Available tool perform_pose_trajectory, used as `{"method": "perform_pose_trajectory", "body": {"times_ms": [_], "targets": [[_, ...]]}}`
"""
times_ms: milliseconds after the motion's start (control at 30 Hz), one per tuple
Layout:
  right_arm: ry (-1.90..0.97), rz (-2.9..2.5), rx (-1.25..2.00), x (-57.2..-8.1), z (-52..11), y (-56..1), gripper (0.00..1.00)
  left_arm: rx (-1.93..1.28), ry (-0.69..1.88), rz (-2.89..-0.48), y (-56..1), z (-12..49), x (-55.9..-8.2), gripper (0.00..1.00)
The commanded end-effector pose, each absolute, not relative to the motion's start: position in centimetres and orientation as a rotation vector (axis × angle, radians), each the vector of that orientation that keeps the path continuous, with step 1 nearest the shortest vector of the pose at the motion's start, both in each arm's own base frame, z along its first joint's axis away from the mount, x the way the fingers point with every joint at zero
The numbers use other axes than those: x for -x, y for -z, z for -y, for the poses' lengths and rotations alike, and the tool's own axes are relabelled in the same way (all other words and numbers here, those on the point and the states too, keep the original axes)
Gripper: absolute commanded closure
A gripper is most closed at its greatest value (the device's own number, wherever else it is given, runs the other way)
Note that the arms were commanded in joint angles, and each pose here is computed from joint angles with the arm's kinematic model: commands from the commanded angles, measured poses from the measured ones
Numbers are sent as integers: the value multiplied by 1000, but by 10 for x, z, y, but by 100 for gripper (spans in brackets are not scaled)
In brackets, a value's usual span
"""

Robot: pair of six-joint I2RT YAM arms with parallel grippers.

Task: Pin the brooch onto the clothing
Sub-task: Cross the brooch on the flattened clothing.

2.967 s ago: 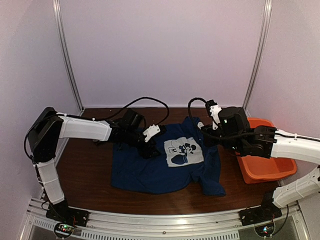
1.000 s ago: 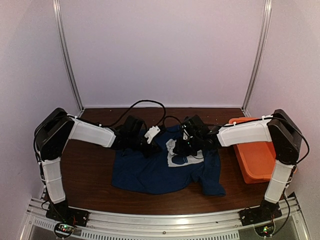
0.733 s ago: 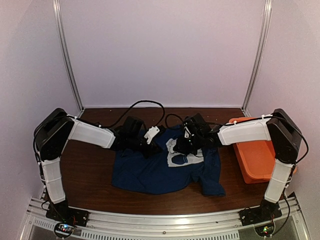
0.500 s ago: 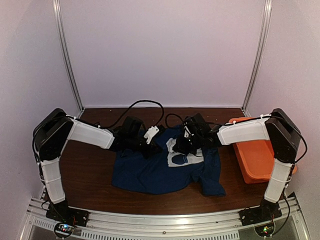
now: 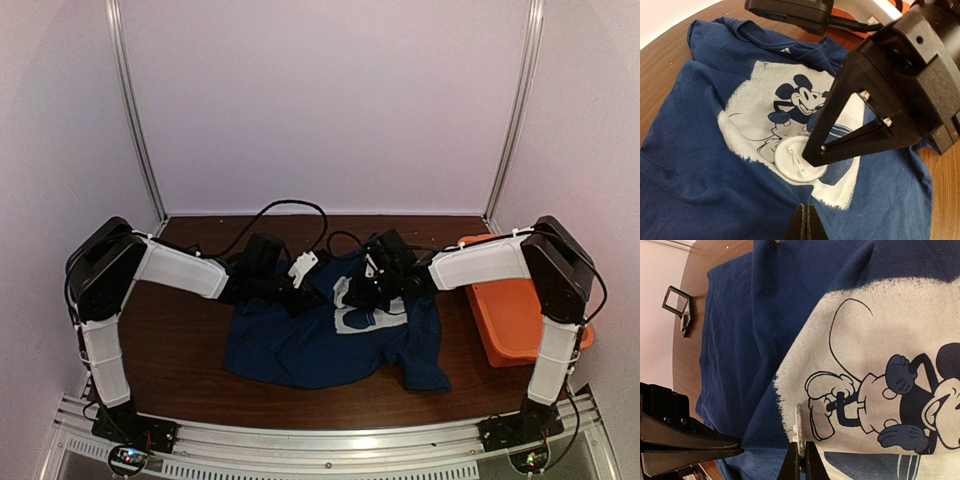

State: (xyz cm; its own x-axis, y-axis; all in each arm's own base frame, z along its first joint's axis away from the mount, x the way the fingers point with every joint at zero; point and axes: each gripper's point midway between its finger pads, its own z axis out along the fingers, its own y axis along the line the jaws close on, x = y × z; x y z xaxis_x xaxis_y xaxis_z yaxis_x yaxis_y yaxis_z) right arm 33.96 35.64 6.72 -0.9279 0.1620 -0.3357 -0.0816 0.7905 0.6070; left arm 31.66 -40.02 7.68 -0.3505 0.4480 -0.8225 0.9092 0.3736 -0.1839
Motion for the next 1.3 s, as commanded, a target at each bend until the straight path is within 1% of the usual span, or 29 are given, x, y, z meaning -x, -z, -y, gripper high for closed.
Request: {"method": "perform_pose_trajectory", "body": {"times_ms": [0,600,833,1267], "targets": [[-939,-2607,-74,-342,-362,-69,100,-1148,895,-1884,-96,405,-320,100],[-931,-2639,-15,-331,-375,-64,100,-1133,915,-1893,-91,407,-320,100],[-937,-2644,30,-323,-381,-65,100,-1132,902,-1903,-89,406,-321,100],[-928,-2650,95,-311,-373,-73,100,-1150,823,-1929,-80,399,-326,100]]}}
